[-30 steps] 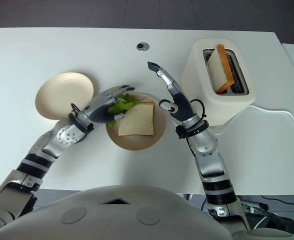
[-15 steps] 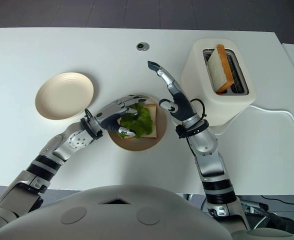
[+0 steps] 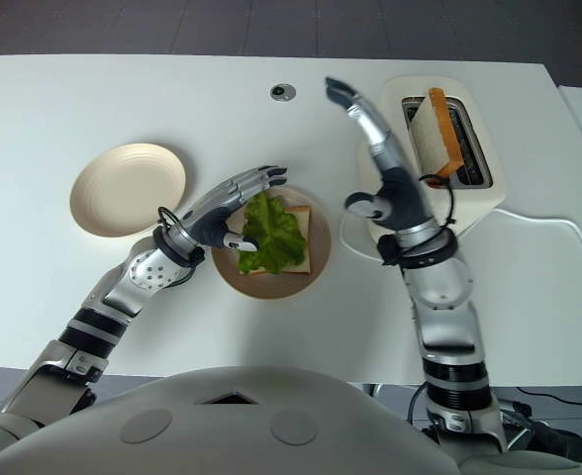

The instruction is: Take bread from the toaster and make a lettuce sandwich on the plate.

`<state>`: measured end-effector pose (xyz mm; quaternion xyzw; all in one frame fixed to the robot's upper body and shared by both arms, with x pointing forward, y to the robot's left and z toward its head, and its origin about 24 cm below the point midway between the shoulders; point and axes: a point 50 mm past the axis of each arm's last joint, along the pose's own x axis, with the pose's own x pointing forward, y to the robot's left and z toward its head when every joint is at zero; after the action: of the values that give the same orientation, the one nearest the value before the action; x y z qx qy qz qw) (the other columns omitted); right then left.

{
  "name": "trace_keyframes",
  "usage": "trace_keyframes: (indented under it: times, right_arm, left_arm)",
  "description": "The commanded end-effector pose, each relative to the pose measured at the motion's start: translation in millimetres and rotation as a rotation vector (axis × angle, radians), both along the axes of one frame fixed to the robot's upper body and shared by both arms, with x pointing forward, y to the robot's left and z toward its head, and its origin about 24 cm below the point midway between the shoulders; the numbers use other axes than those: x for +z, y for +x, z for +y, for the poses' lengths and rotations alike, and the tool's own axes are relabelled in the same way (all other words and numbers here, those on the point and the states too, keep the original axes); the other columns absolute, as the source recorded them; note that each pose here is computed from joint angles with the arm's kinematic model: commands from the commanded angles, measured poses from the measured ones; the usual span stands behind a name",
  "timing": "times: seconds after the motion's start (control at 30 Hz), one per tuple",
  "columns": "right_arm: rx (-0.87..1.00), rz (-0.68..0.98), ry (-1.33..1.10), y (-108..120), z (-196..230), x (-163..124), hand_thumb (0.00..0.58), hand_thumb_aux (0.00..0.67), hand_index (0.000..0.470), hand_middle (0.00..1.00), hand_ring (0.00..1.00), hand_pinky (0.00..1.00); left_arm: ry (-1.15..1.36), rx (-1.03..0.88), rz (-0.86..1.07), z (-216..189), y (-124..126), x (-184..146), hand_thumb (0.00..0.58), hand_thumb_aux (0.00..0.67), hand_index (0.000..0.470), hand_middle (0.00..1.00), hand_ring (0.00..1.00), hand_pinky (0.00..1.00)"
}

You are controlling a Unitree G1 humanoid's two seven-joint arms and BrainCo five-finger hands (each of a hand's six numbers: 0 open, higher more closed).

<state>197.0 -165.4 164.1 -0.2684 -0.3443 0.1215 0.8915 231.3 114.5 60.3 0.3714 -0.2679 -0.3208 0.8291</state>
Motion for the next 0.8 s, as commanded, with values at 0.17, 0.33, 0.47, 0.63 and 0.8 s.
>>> trace_keyframes:
  times: [0.17, 0.33, 0.47, 0.63, 0.8]
  right_arm:
    - [-0.379, -0.122, -0.424, 6, -73, 43, 0.000, 0.000, 0.000, 0.00, 0.00, 0.00]
    - [-0.558, 0.094, -0.780, 26, -114, 39, 0.000, 0.000, 0.000, 0.00, 0.00, 0.00]
    - [-0.586, 0.211, -0.909, 28, -128, 31, 0.000, 0.000, 0.000, 0.00, 0.00, 0.00]
    - [-0.558, 0.302, -0.985, 25, -131, 19, 0.000, 0.000, 0.000, 0.00, 0.00, 0.00]
    - [-0.469, 0.321, -1.029, 25, -118, 10, 0.000, 0.000, 0.000, 0.00, 0.00, 0.00]
  left_arm:
    - [-0.004, -0.005, 0.018, -2, -1, -3, 0.000, 0.000, 0.000, 0.00, 0.00, 0.00]
    - [-0.003, 0.012, 0.018, -3, -2, -6, 0.000, 0.000, 0.000, 0.00, 0.00, 0.00]
    - [-0.008, 0.008, 0.019, -7, -2, -7, 0.000, 0.000, 0.000, 0.00, 0.00, 0.00]
    - [-0.018, 0.011, 0.015, -10, -2, -7, 0.000, 0.000, 0.000, 0.00, 0.00, 0.00]
    - [-0.028, 0.014, 0.010, -11, -2, -6, 0.000, 0.000, 0.000, 0.00, 0.00, 0.00]
